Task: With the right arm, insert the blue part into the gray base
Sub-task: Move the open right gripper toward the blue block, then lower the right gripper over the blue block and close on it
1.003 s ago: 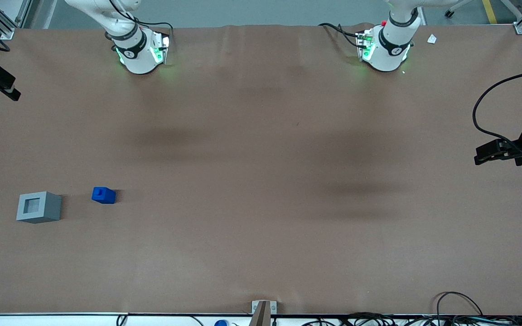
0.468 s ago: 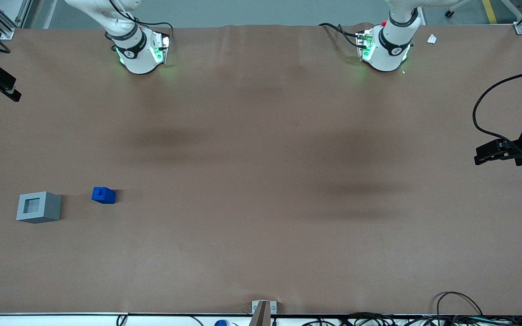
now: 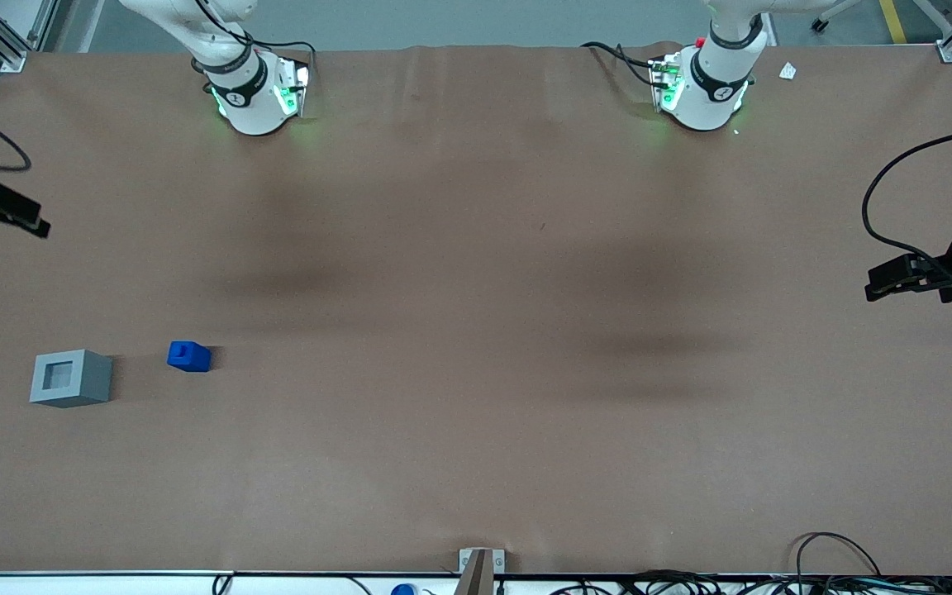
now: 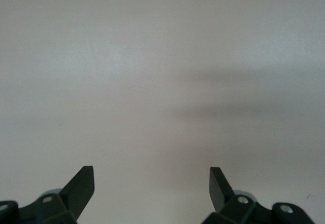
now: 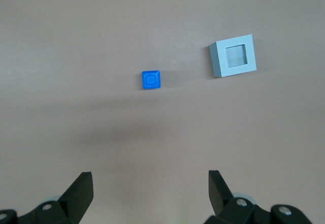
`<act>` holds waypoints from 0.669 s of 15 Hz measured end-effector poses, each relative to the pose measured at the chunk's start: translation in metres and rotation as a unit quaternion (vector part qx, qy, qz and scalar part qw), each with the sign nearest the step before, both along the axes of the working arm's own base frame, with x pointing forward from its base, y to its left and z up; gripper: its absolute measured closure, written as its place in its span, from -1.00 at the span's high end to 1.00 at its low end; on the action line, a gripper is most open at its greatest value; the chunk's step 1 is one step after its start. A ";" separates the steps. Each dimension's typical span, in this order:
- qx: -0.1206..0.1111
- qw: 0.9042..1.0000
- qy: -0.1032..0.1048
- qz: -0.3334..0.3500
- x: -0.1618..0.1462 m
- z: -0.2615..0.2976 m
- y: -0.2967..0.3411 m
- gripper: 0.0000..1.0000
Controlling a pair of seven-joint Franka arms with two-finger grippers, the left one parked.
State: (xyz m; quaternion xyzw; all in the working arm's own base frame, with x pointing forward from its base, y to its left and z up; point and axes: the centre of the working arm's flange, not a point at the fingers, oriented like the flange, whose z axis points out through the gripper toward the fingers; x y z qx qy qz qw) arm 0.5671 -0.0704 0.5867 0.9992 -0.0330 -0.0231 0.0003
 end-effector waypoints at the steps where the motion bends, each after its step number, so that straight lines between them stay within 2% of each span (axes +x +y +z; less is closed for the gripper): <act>1: 0.001 1.000 0.007 -0.001 0.011 -0.019 -0.004 1.00; 5: 0.005 1.000 0.025 -0.003 0.046 -0.090 -0.011 1.00; 10: 0.003 1.000 0.000 -0.002 0.063 -0.175 -0.012 1.00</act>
